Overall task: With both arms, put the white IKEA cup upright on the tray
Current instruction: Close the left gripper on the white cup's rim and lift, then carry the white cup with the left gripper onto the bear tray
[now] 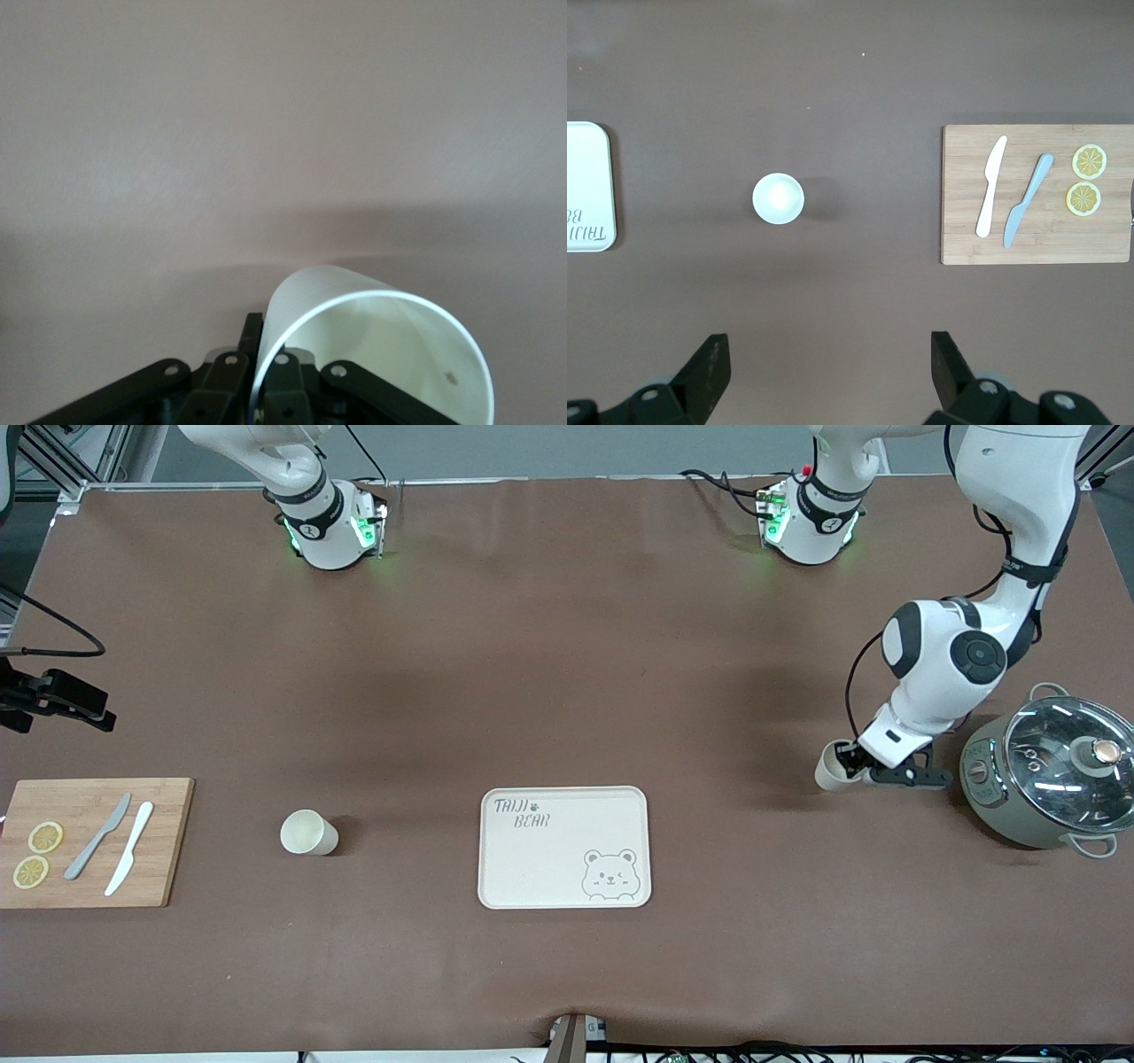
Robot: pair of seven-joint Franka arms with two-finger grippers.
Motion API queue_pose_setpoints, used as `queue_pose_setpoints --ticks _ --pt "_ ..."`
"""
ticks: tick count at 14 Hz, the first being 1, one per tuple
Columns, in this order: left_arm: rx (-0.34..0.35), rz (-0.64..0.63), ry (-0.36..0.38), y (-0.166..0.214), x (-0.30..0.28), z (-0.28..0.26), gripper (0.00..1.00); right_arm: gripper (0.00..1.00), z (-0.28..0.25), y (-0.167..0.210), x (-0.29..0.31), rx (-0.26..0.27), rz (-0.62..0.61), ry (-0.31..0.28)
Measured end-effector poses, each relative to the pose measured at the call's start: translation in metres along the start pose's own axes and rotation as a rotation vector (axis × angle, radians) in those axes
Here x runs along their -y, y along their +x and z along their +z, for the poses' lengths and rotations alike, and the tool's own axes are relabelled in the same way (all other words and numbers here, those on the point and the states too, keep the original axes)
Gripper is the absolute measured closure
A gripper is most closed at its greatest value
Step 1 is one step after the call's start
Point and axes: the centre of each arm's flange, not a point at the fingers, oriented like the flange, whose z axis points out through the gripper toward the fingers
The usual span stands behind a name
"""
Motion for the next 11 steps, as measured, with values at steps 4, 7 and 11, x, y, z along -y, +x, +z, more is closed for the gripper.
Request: queue_pose_setpoints --ticks 4,7,11 --pt "0.089 -0.196 0.004 0.076 -0.118 -0.055 0.96 0.00 0.000 0.000 0.000 0.000 0.000 0.000" --pt "0.092 -0.313 -0.002 0.099 -0.188 -0.048 0.96 0.00 0.000 0.000 0.000 0.000 0.000 0.000" --pt "0.089 -0.386 -0.011 0.100 -0.237 -0.033 0.96 0.00 0.000 0.000 0.000 0.000 0.000 0.000"
